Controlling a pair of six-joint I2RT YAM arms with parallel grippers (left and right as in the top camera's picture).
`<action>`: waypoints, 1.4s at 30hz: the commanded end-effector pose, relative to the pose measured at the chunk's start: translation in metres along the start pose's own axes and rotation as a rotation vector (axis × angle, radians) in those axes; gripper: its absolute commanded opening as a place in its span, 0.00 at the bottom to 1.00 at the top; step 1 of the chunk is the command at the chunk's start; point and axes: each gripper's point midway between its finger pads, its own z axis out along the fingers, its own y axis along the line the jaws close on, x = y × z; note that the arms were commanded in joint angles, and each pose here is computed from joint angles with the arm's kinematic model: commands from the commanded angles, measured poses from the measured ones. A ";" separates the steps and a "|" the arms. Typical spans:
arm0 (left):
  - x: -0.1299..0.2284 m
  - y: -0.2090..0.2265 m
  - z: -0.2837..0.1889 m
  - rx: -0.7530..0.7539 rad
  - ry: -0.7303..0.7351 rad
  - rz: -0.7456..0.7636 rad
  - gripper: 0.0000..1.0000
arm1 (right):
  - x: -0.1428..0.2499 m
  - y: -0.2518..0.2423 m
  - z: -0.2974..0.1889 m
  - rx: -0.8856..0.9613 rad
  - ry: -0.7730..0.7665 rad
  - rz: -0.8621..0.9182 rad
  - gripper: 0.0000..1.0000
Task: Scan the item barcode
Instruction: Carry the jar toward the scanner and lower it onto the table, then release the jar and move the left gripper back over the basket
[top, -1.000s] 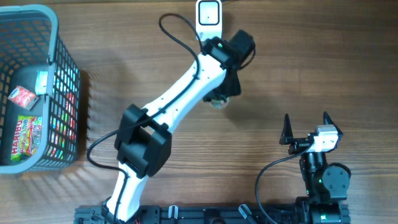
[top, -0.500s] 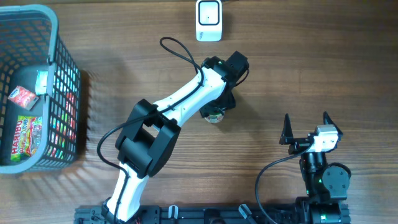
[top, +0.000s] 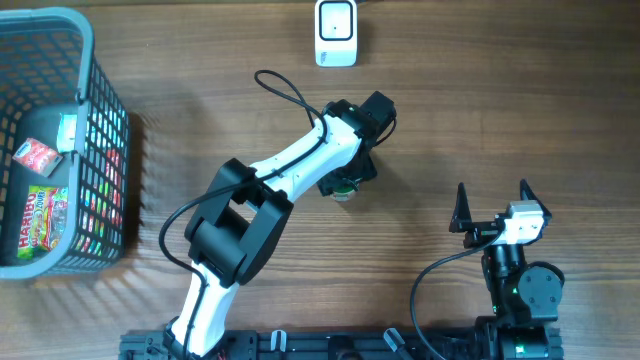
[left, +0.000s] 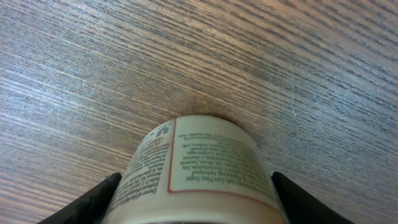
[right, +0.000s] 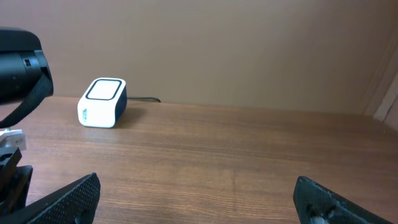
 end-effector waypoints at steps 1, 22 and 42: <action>0.006 0.006 0.020 -0.041 0.001 -0.009 0.72 | 0.000 0.003 0.000 -0.016 -0.003 -0.014 1.00; -0.073 0.077 -0.315 0.329 -0.681 0.014 1.00 | 0.000 0.003 0.000 -0.016 -0.003 -0.014 1.00; -0.100 0.379 -0.408 0.120 -1.017 -0.791 1.00 | 0.000 0.003 0.000 -0.016 -0.003 -0.014 1.00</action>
